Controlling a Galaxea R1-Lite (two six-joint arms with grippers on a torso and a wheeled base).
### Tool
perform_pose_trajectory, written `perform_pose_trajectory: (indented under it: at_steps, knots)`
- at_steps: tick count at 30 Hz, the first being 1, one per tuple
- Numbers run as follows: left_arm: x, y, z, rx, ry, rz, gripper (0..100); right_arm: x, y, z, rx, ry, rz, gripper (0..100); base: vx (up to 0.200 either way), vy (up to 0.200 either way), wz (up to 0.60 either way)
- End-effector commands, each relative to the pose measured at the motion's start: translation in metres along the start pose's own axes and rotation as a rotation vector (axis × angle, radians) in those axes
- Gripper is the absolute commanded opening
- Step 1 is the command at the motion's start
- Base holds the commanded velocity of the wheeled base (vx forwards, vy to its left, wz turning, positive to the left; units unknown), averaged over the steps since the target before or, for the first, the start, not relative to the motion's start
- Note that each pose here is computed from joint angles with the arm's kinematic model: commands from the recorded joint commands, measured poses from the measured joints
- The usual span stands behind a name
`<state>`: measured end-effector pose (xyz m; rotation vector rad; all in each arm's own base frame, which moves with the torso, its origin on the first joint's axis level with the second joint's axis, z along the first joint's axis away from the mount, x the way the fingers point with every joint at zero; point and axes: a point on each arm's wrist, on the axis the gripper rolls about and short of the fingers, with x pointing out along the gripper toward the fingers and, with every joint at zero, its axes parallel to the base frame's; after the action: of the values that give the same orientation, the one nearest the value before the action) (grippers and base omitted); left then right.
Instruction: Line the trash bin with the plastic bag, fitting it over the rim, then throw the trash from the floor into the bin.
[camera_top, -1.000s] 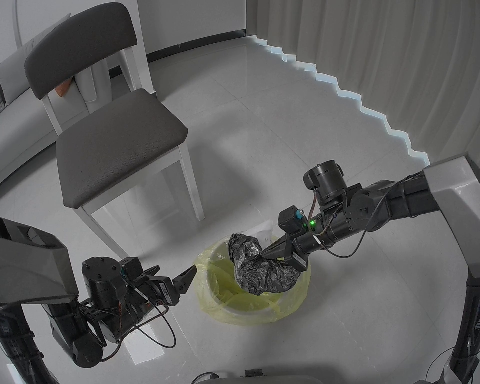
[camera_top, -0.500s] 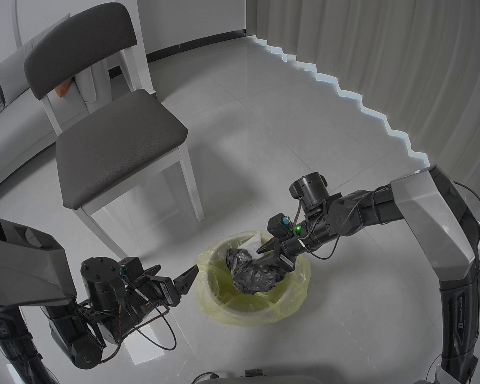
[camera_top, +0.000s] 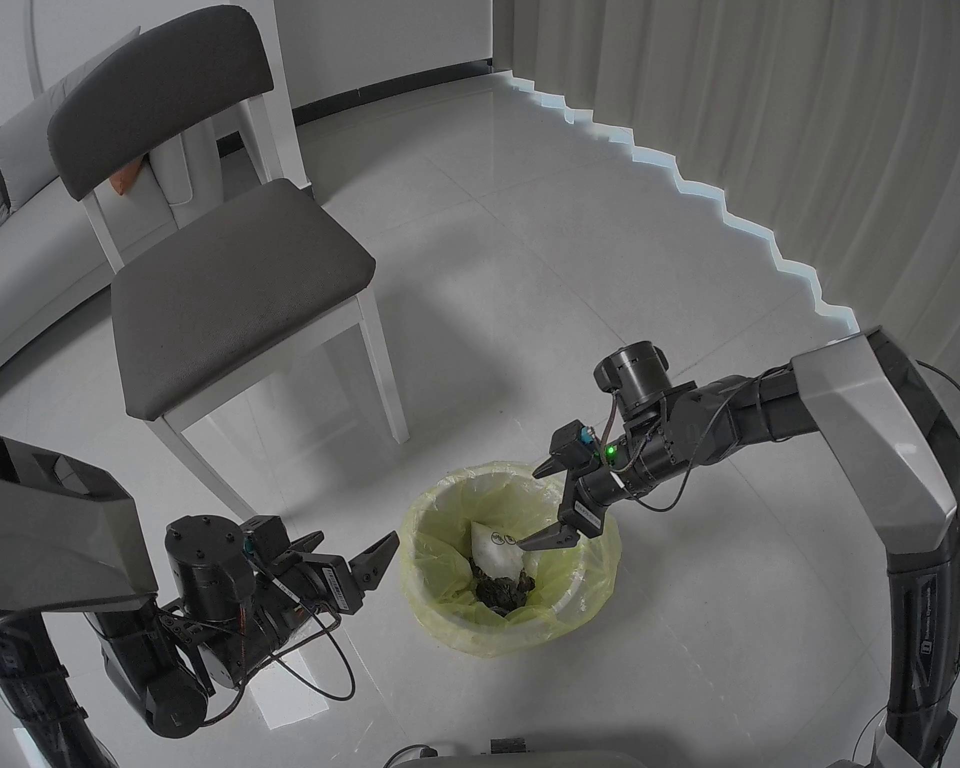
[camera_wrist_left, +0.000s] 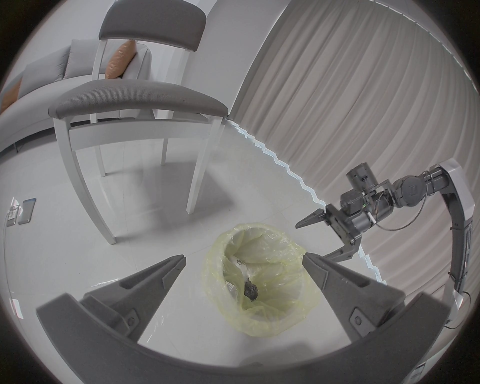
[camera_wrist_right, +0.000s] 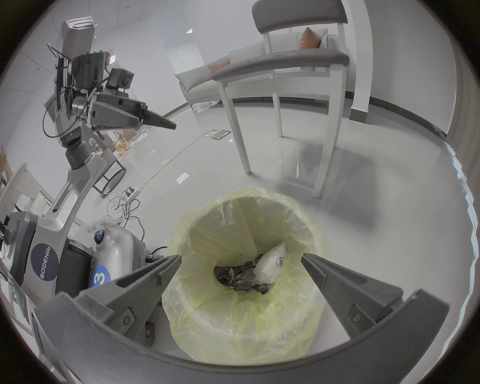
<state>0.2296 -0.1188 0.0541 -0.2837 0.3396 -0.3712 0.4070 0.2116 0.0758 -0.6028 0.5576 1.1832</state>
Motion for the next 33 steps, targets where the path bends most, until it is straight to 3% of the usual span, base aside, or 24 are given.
perform_pose_trajectory:
  at_steps: [1,5,9,12,14,15,16,17,20,26,28,29,31,33]
  knots:
    - [0.004,0.003,-0.002,-0.003,-0.001,0.009,100,-0.041,-0.003,0.01,-0.004,-0.027,-0.066,100,0.0,0.0,0.0]
    - [0.005,0.004,-0.004,-0.005,0.004,0.018,100,-0.073,-0.007,-0.001,0.032,0.03,-0.17,100,0.0,0.0,0.0]
    - [-0.008,0.0,0.013,-0.009,-0.066,0.004,100,-0.126,0.001,0.001,0.034,-0.003,-0.275,100,0.0,0.0,0.0]
    - [-0.028,-0.008,0.036,0.0,-0.168,-0.037,100,-0.172,0.015,0.013,0.058,-0.029,-0.441,100,0.0,0.0,0.0]
    - [-0.04,-0.011,0.046,0.048,-0.2,-0.045,100,-0.206,0.034,0.026,0.142,-0.066,-0.604,100,0.0,0.0,0.0]
    - [-0.044,-0.011,0.048,0.071,-0.203,-0.04,100,-0.22,0.043,0.03,0.177,-0.092,-0.657,100,0.0,0.0,0.0]
    - [-0.044,-0.011,0.048,0.071,-0.203,-0.04,100,-0.22,0.043,0.03,0.177,-0.092,-0.657,100,0.0,0.0,0.0]
    - [-0.053,-0.007,0.056,0.107,-0.222,-0.007,100,-0.248,0.063,0.036,0.239,-0.158,-0.749,100,0.0,0.0,0.0]
    - [-0.072,-0.001,0.074,0.132,-0.295,0.035,100,-0.284,0.097,0.034,0.297,-0.232,-0.839,100,0.0,0.0,0.0]
    - [-0.138,0.012,0.1,0.19,-0.397,0.126,100,-0.35,0.197,0.003,0.309,-0.384,-0.991,100,0.0,0.0,0.0]
    - [-0.156,0.01,0.1,0.199,-0.403,0.123,100,-0.36,0.222,-0.007,0.29,-0.428,-1.015,100,0.0,0.0,0.0]
    - [-0.156,0.01,0.1,0.199,-0.403,0.123,100,-0.36,0.222,-0.007,0.29,-0.428,-1.015,100,0.0,0.0,0.0]
    - [-0.196,0.004,0.093,0.211,-0.423,0.111,100,-0.368,0.267,-0.033,0.271,-0.494,-1.057,100,0.0,0.0,0.0]
    - [-0.222,0.001,0.081,0.214,-0.419,0.107,100,-0.366,0.293,-0.054,0.263,-0.52,-1.098,100,0.0,0.0,0.0]
